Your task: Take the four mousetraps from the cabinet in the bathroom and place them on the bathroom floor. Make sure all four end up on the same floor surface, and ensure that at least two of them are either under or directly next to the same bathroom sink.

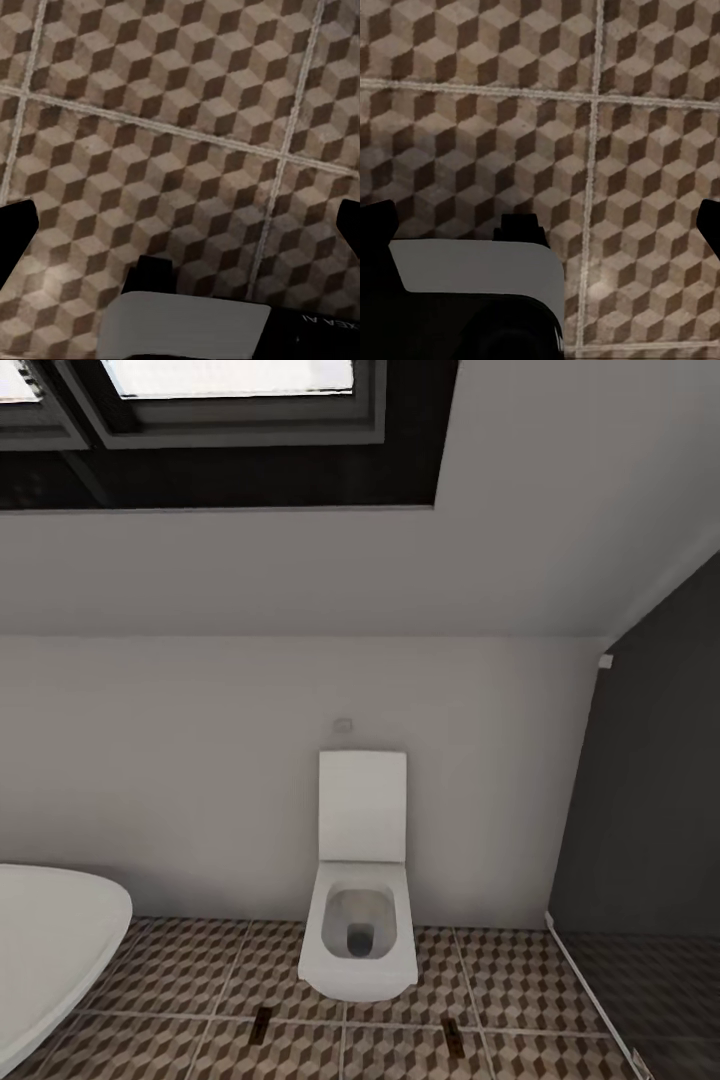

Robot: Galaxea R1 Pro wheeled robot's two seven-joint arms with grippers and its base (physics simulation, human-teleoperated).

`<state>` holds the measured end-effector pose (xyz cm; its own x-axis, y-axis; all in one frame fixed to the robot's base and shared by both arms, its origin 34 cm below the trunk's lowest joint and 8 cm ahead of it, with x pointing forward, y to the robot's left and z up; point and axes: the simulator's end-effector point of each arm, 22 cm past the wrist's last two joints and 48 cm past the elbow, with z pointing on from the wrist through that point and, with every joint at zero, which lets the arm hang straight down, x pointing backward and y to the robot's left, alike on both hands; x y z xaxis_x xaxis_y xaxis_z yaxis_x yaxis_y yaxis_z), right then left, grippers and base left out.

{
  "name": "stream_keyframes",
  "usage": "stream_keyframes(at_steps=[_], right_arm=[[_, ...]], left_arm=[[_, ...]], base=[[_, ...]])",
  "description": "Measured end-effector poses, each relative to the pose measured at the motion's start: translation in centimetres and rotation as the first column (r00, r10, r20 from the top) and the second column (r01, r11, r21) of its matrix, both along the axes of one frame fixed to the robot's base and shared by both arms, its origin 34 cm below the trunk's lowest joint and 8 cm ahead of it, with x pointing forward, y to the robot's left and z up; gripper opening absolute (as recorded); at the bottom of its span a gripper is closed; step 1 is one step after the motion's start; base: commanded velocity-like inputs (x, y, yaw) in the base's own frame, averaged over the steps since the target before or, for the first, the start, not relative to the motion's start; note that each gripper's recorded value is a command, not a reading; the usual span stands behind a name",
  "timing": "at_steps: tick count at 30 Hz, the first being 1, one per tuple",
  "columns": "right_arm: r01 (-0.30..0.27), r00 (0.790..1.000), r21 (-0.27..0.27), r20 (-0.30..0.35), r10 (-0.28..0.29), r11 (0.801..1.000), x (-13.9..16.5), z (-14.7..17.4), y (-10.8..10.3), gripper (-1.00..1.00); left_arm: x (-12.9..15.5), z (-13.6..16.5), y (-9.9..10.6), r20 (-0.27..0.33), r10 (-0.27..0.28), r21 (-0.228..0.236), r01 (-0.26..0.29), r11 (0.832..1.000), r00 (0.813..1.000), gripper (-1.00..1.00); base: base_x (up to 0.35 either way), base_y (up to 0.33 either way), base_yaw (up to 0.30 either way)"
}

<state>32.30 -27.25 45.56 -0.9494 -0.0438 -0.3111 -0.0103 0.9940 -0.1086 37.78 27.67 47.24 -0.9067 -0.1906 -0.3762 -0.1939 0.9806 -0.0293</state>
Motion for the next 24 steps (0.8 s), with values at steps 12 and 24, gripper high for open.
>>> stream_keyframes(at_steps=[12,24], right_arm=[[0.001,1.0,0.003,-0.017,-0.001,1.0,-0.9,1.8,0.2,1.0],[0.001,1.0,0.003,-0.021,-0.001,1.0,-1.0,3.7,0.3,1.0]], left_arm=[[-2.7,1.1,-1.0,-0.035,-0.005,-0.011,0.005,1.0,0.999,1.0],[-3.1,2.9,-1.3,-0.041,-0.007,-0.014,0.006,1.0,0.999,1.0]], base=[[0.0,0.0,0.0],[0.0,0.0,0.0]])
